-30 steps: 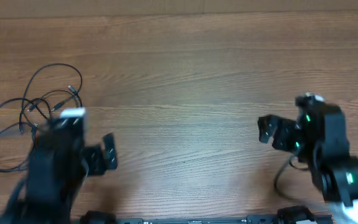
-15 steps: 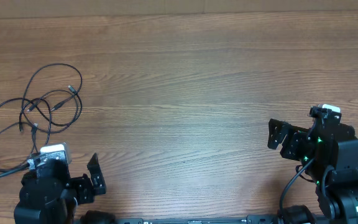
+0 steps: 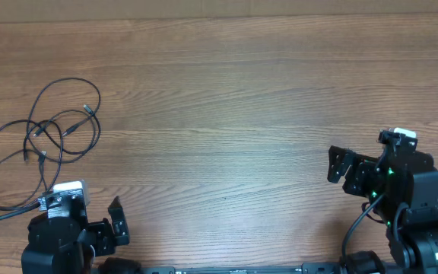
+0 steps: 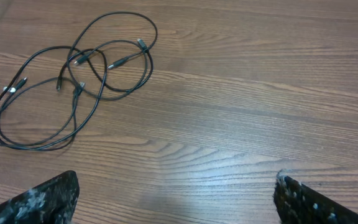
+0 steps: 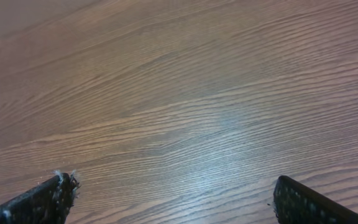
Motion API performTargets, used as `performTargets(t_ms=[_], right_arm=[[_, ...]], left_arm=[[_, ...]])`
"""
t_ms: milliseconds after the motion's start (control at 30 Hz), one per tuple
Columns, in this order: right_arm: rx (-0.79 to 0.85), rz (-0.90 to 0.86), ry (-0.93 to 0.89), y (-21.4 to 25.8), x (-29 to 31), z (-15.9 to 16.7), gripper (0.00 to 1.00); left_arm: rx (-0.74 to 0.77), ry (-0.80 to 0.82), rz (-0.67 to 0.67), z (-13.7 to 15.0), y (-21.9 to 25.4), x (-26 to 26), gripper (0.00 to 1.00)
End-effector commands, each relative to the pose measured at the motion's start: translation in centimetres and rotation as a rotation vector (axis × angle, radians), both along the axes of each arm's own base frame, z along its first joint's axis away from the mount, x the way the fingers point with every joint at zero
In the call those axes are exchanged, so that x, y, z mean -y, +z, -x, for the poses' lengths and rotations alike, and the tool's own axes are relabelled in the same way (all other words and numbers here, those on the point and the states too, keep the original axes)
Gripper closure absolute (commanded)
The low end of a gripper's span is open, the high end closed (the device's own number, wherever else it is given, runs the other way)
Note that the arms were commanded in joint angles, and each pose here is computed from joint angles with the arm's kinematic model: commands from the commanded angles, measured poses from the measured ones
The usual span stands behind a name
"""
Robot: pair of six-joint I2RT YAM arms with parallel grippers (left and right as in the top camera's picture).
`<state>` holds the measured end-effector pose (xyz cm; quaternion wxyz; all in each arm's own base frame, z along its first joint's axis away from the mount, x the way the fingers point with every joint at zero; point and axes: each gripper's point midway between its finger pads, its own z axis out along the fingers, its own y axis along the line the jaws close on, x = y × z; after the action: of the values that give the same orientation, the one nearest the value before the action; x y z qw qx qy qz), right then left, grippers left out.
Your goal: Untangle cables
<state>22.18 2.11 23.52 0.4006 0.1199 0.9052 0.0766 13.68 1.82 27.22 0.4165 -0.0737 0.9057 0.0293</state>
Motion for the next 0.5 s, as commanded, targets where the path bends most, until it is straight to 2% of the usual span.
performTargets(t_ms=[0, 200, 467], right_arm=[[0.028, 0.006, 0.0, -0.1, 0.2, 0.8, 0.0], [0.105, -0.005, 0.0, 0.1, 0.5, 2.8, 0.0], [0.486, 0.079, 0.071, 2.5, 0.2, 0.5, 0.0]], left_arm=[[0.007, 0.02, -0.003, 0.0, 0.0, -0.3, 0.01], [0.007, 0.02, -0.003, 0.0, 0.0, -0.3, 0.0], [0.007, 0.02, -0.003, 0.0, 0.0, -0.3, 0.0]])
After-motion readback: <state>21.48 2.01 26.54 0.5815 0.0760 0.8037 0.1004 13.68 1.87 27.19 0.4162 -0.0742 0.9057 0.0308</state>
